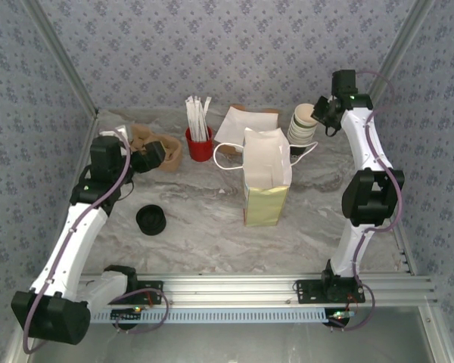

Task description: Pack the takeout coffee

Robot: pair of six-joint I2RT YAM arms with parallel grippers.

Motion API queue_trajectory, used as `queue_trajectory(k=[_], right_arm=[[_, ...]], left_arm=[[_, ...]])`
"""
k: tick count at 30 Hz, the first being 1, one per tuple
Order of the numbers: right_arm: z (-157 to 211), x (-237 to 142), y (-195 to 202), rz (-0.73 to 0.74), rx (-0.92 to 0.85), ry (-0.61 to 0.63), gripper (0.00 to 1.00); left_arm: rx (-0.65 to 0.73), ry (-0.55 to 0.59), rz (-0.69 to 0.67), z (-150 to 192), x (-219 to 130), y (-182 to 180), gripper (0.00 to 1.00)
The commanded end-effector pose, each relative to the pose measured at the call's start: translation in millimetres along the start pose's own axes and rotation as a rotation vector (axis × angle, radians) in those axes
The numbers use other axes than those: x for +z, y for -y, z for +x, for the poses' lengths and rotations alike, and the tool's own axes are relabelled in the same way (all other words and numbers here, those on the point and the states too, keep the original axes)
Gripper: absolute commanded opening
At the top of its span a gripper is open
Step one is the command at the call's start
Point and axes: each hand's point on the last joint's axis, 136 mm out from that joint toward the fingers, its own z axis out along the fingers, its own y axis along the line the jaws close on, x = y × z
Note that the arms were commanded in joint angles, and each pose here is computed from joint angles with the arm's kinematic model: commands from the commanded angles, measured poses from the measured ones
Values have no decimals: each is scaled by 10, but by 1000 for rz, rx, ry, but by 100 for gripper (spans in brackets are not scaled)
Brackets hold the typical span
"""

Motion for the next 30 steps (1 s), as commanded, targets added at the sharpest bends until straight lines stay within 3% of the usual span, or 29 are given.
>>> queue_trajectory(k=[1, 5, 12, 20, 24, 30], right_arm=[[-33, -43, -59, -12, -6, -4, 10], [-62, -91, -77, -15, -14, 1, 1], [-195, -425, -120, -8, -43, 36, 0], [-501, -1393, -263, -43, -89, 186, 0], [-535, -1971, -327, -92, -98, 260, 0], [-383, -2746, -461, -231, -105, 341, 0]], left_arm=[[26, 8, 27, -97, -43, 126, 99], [32, 4, 31, -100, -42, 159, 99], [42, 1, 52, -132, -94, 272, 99], [153, -106, 208, 28, -149, 944, 99], [212, -221, 266, 333, -87, 1225, 99], [258, -331, 297, 870, 173, 1311, 99]])
